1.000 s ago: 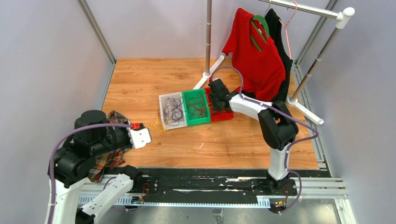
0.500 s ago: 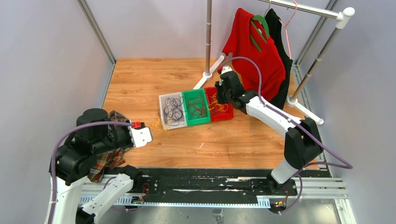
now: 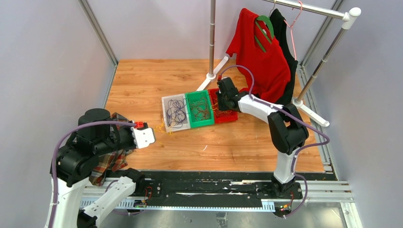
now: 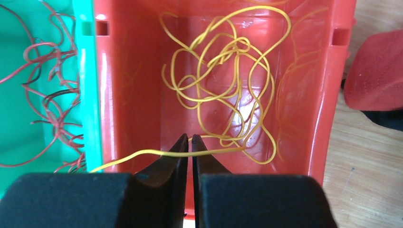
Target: Untangle the cables
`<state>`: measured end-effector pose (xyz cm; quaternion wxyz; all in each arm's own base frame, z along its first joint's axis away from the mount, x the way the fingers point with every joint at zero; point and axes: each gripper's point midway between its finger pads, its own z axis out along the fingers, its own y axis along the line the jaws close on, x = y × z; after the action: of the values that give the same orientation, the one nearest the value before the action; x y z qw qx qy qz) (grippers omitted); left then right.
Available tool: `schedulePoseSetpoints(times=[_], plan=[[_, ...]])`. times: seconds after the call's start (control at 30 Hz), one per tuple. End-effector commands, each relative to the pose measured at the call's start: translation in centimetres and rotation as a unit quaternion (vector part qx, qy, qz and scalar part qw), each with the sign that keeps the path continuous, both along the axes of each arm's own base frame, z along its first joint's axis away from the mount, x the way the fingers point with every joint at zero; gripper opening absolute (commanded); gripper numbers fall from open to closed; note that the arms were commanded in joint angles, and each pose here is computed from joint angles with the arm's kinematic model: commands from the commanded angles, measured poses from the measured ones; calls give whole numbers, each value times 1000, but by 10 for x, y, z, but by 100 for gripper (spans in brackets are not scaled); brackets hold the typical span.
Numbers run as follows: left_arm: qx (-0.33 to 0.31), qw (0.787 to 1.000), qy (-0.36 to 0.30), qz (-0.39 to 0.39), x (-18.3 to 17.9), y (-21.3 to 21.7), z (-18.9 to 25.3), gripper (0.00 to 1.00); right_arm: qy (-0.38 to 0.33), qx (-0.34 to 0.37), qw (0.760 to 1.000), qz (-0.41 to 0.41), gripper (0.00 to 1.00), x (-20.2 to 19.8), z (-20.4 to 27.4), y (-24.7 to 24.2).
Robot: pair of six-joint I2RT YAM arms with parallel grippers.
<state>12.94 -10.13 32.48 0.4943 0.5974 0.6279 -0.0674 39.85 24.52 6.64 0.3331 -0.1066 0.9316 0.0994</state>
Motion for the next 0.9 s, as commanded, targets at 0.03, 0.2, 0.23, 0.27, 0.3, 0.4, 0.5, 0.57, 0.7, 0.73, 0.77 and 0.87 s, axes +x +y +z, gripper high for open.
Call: schedulePoseSetpoints(times=[0.03,0.2,0.23,0.27,0.3,0.4,0.5,0.57,0.7,0.73,0.77,0.87], plan=[[-29,999,12,-39,3,-20,18,0,-3,2,1000,-31,6,11,-5,-14],[-73,994,19,-75,20,-48,38,0,-25,33,999,-19,9,2,32,-13],[-84,993,20,-81,26,-55,43,0,-31,44,998,-16,12,-3,43,-13],[-96,991,24,-86,32,-62,47,0,-39,54,998,-12,17,-8,54,-13],[-108,990,29,-91,39,-69,51,0,-47,62,997,-10,24,-14,64,-15],[-138,983,42,-113,59,-91,58,0,-72,75,995,-11,46,-31,92,-26],[-170,976,63,-123,85,-113,61,0,-104,81,991,-26,55,-45,120,-43],[-189,971,87,-116,106,-128,59,0,-137,80,986,-47,60,-51,140,-58],[-170,974,120,-91,153,-160,30,0,-171,47,978,-112,66,-61,159,-96],[-156,976,123,-84,162,-170,21,0,-181,38,974,-130,66,-64,161,-107],[-142,979,126,-76,172,-177,11,0,-190,33,970,-148,66,-65,165,-116],[-100,984,130,-64,199,-200,-19,0,-207,30,959,-191,66,-69,171,-138]])
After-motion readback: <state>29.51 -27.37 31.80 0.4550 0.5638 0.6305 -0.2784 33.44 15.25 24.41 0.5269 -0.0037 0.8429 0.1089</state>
